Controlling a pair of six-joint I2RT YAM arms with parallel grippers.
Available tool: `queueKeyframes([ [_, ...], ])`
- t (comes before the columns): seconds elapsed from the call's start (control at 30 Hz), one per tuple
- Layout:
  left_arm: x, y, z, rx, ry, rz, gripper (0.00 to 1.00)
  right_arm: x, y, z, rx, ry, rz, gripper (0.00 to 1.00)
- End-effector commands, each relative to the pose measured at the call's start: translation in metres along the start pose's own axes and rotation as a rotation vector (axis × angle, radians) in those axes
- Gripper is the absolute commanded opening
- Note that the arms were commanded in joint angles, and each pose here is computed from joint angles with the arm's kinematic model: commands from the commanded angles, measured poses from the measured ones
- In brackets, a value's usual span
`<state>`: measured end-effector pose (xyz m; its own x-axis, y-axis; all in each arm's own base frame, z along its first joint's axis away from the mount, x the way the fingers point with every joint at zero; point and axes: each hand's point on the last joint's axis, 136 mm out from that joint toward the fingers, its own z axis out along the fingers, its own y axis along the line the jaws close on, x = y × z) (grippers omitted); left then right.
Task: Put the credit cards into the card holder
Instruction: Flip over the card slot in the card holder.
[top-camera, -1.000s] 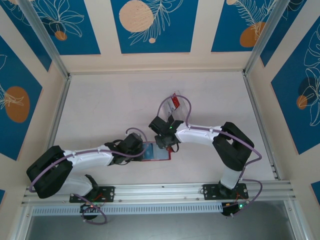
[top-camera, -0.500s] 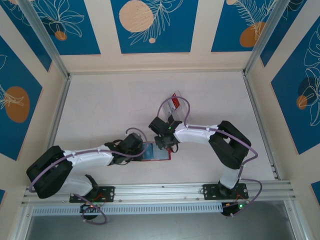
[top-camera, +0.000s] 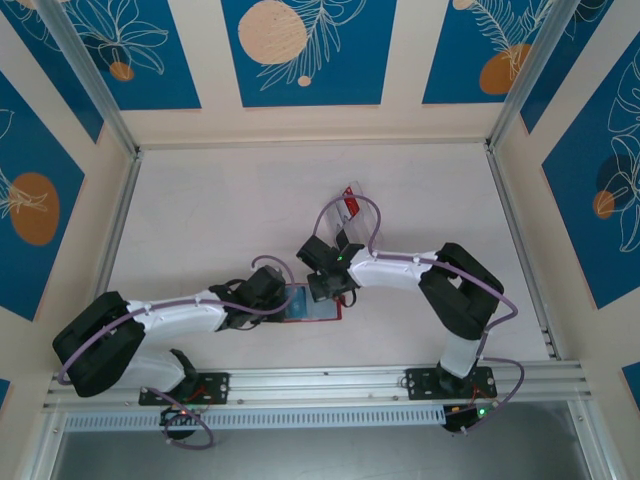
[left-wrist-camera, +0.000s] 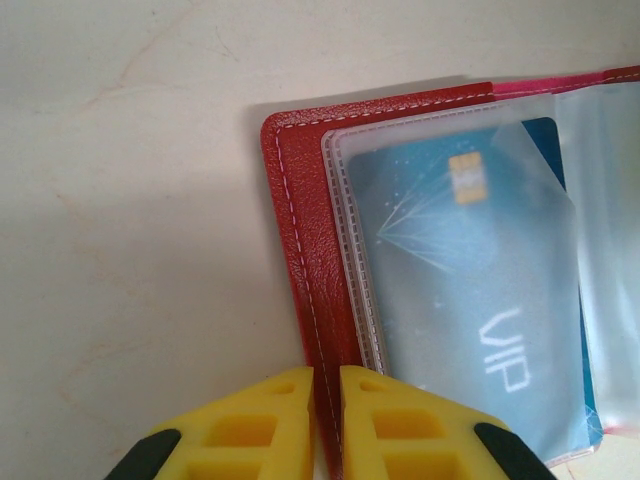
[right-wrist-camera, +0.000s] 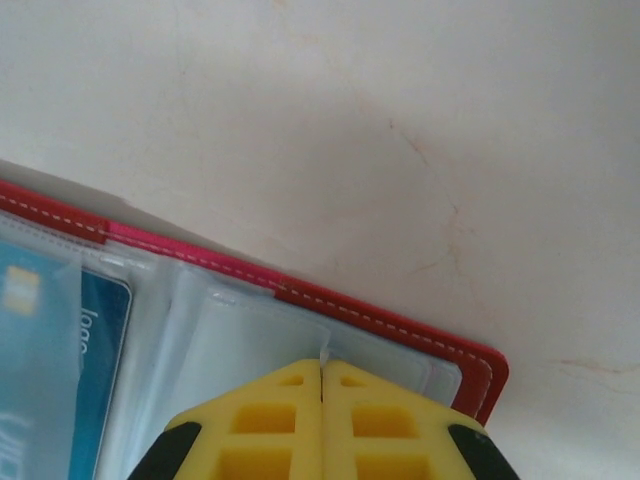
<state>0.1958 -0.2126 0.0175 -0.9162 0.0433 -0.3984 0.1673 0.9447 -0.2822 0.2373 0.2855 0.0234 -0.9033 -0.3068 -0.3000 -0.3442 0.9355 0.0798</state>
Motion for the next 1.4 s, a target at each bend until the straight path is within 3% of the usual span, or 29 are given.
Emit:
queueKeyframes([
  [0.0,0.022,0.018,0.006,-0.072,0.071,0.027,0.13,0.007,0.007,-0.016,-0.022,0.040,-0.016,0.00],
  [0.27,0.022,0.017,0.007,-0.068,0.072,0.032,0.13,-0.008,0.032,-0.036,-0.136,0.041,-0.005,0.00],
  [0.5,0.021,0.016,0.007,-0.062,0.068,0.029,0.13,-0.013,0.072,-0.029,-0.358,0.116,0.083,0.00],
  [0.73,0.020,0.019,0.003,-0.073,0.058,0.027,0.13,-0.013,0.096,-0.024,-0.516,0.171,0.130,0.15],
  [1.0,0.019,0.026,-0.003,-0.096,0.040,0.012,0.18,-0.032,0.094,-0.057,-0.681,0.110,0.134,0.26],
  [1.23,0.014,0.034,-0.020,-0.123,0.011,-0.007,0.27,-0.032,0.068,-0.062,-0.600,0.076,0.152,0.26],
  [1.37,0.010,0.036,-0.036,-0.094,-0.008,-0.025,0.35,-0.014,0.056,-0.048,-0.510,0.120,0.149,0.22],
])
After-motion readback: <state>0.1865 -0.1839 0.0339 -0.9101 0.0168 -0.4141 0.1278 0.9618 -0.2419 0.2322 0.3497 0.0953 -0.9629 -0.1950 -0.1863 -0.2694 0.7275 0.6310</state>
